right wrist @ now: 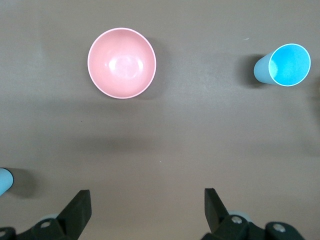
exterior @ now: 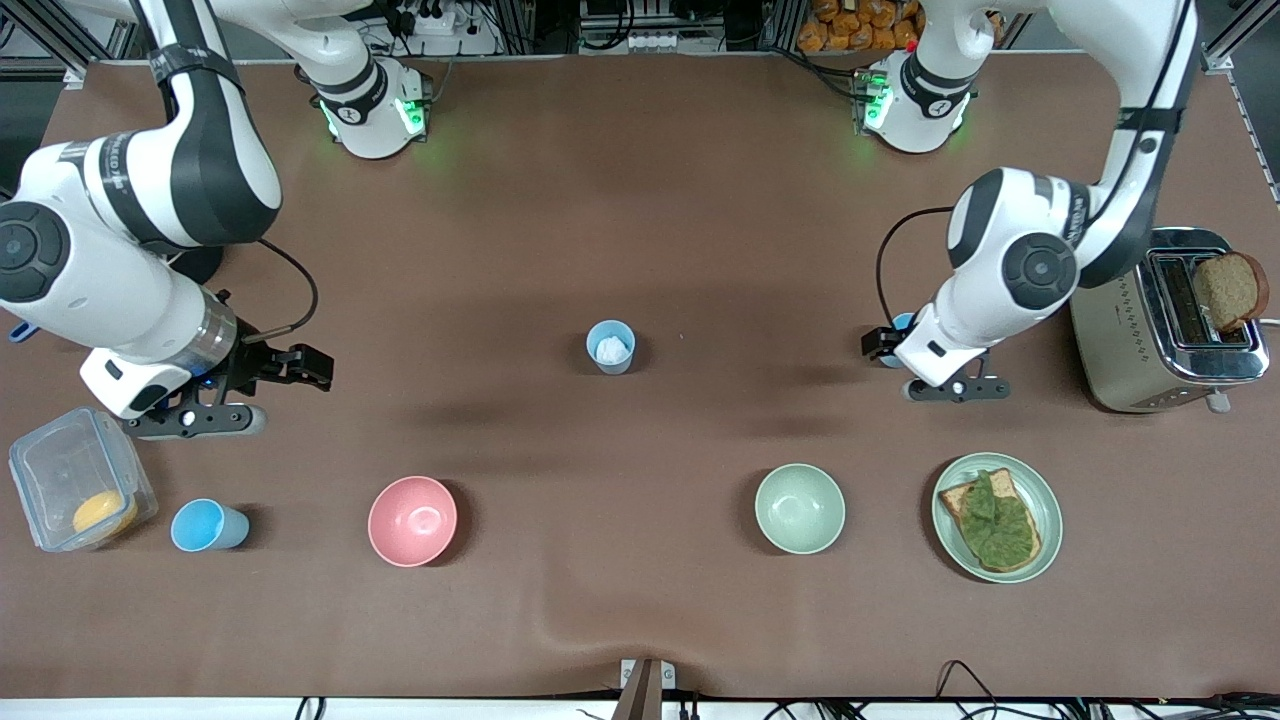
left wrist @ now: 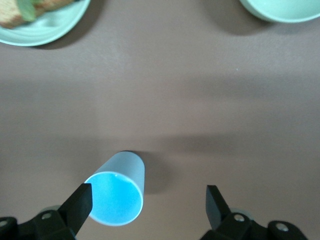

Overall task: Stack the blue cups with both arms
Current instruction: 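Lift the blue cup with the left gripper while the right gripper rests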

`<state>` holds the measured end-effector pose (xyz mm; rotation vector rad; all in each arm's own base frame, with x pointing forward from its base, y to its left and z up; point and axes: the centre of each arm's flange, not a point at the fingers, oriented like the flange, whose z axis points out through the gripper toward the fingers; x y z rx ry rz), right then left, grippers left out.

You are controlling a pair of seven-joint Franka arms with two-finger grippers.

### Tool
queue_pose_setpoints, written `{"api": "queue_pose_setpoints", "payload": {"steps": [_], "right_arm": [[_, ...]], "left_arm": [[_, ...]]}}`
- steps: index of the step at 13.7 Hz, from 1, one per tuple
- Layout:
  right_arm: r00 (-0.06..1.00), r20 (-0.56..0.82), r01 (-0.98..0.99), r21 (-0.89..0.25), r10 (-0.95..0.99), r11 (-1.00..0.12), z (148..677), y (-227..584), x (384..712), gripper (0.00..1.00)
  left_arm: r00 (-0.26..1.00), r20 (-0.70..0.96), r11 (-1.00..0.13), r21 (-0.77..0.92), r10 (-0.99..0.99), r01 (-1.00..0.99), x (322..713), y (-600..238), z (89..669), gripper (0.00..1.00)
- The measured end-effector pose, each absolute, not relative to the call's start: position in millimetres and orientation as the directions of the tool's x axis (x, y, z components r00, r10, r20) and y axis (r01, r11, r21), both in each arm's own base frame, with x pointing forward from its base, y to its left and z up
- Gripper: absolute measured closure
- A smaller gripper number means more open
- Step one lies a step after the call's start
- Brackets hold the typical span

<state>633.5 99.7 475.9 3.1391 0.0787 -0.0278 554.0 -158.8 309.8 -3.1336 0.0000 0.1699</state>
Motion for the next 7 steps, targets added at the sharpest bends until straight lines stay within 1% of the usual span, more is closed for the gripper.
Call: {"api": "queue_pose_setpoints", "payload": {"steps": [3,7], "right_arm": [[0.999,-0.018,0.050,0.001,0.050,-0.999,476,100,634,0.00],[0.999,-0.018,0.049,0.001,0.049,-0.999,476,99,634,0.00]], "left_arm": [[0.991,-0.136,-1.000,-0.008,0.000,-0.001,545,-157,285,0.00],[0.986,-0.169,-1.000,-0.016,-0.004,-0.007,534,-157,270,0.00]]}}
